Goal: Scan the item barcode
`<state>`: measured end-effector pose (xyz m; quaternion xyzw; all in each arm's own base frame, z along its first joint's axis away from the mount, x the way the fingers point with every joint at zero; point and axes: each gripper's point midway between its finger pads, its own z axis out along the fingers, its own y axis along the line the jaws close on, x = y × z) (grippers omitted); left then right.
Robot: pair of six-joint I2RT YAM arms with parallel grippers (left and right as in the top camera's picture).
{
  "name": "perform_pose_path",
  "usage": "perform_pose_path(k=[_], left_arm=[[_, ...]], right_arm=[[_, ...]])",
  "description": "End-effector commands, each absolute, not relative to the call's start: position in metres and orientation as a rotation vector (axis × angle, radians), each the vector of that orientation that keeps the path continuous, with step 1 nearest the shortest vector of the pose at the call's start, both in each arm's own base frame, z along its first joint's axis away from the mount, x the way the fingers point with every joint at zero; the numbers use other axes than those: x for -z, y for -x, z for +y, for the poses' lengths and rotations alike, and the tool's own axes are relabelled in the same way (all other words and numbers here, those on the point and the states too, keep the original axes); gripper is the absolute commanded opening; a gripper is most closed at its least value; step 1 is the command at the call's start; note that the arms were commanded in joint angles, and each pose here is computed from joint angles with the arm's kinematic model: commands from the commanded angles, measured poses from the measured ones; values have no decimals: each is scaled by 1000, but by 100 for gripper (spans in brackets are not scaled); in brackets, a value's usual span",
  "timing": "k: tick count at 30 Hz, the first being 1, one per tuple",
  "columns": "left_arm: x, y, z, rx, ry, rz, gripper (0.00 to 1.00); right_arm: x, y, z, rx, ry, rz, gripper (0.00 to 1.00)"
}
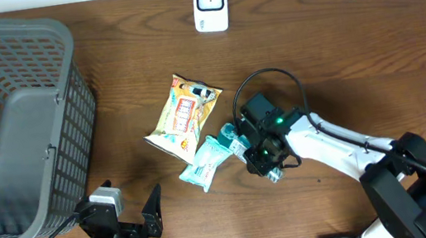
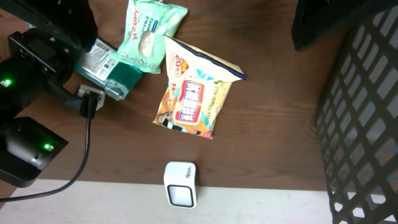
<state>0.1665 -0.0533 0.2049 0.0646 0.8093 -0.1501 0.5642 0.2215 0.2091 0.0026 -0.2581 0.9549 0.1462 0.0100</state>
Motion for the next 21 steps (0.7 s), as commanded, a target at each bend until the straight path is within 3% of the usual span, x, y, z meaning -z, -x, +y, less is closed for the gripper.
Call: perform_pose_path(k=[1,3,9,15,21], left_arm=[[-208,-165,-55,362,-159,1892,98],[-208,-165,-55,362,-159,1892,98],[-208,-165,-55,362,-159,1892,98],[-208,-165,-55,362,-159,1892,98],[-208,-165,-55,362,-159,1892,98]], right_arm=[[-15,-216,234,-802,882,2937,1],[-33,-224,245,-1000,899,2850,1],[-51,-249,232,-1186,760,2768,1],[-108,-264,227,-1649,753,2370,1],[-119,-271,219,-1691,759,2255,1]])
